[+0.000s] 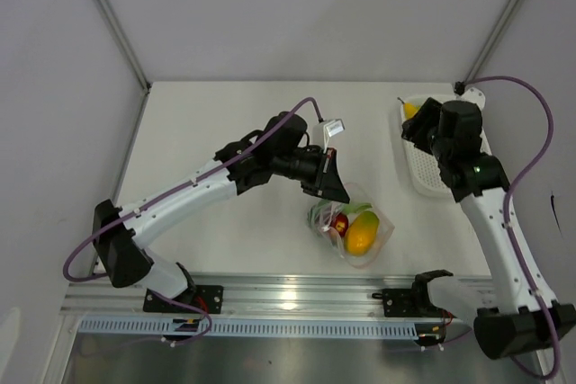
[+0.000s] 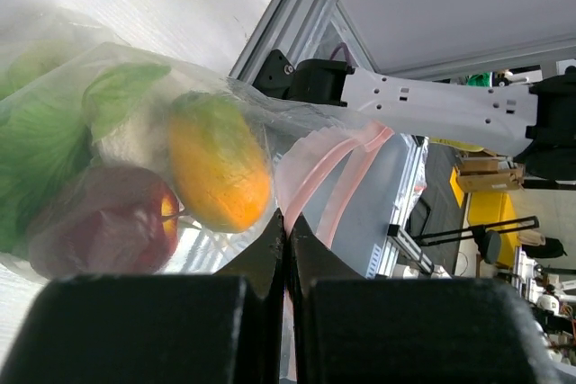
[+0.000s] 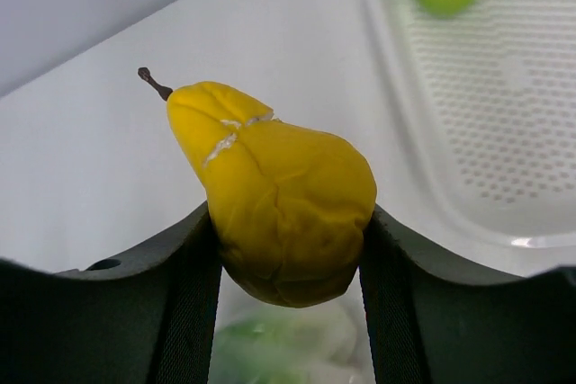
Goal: Place the food in the zip-top bag and seal the zipper
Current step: Place the fake fruit in the zipper food storage bag.
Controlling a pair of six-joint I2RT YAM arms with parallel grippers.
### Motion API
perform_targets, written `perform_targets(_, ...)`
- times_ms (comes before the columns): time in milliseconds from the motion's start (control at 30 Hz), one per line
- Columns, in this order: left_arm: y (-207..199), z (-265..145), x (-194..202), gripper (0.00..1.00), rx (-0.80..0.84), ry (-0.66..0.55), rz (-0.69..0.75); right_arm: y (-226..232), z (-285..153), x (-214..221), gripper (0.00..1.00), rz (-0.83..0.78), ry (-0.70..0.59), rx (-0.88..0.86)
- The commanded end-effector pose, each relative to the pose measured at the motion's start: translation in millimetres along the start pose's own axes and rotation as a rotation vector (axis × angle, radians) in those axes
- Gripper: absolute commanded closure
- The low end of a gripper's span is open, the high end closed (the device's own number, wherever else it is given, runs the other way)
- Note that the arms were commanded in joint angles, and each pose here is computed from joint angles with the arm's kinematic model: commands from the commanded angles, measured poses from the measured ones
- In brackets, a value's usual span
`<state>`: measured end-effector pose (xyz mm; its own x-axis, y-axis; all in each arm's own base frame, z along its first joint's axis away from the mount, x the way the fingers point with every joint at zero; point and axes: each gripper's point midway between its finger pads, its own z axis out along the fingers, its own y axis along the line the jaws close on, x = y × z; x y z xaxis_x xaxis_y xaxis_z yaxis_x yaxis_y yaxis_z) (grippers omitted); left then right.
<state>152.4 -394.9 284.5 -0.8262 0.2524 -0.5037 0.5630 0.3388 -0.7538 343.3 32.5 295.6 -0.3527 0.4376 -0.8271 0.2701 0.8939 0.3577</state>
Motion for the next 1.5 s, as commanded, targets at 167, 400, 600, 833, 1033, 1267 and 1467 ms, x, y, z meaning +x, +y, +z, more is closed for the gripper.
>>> perform_targets(167,-19,-18,-6,1.0,0.027,-0.057,0.06,82,-149,47,0.89,-0.121,0.18,-0.598)
perform_targets(400,-16,-19,-6,0.99,0.01,-0.062,0.064,89,-225,90,0.89,-0.113,0.318,-0.914)
perform_targets(600,-17,-18,-8,1.0,0.015,-0.06,0.056,89,-272,110,0.89,-0.124,0.427,-1.137)
perform_targets(833,-19,-18,-11,0.99,0.007,-0.065,0.062,76,-274,143,0.88,-0.139,0.596,-1.132)
perform_targets(1033,-19,-18,-11,0.99,0.007,-0.065,0.059,66,-275,165,0.87,-0.146,0.723,-1.109)
perform_targets(1267,-20,-20,-11,0.99,0.006,-0.069,0.061,47,-221,195,0.87,-0.184,0.801,-0.83)
perform_targets(1467,-22,-24,-11,0.99,0.007,-0.074,0.067,34,-184,209,0.87,-0.209,0.814,-0.639)
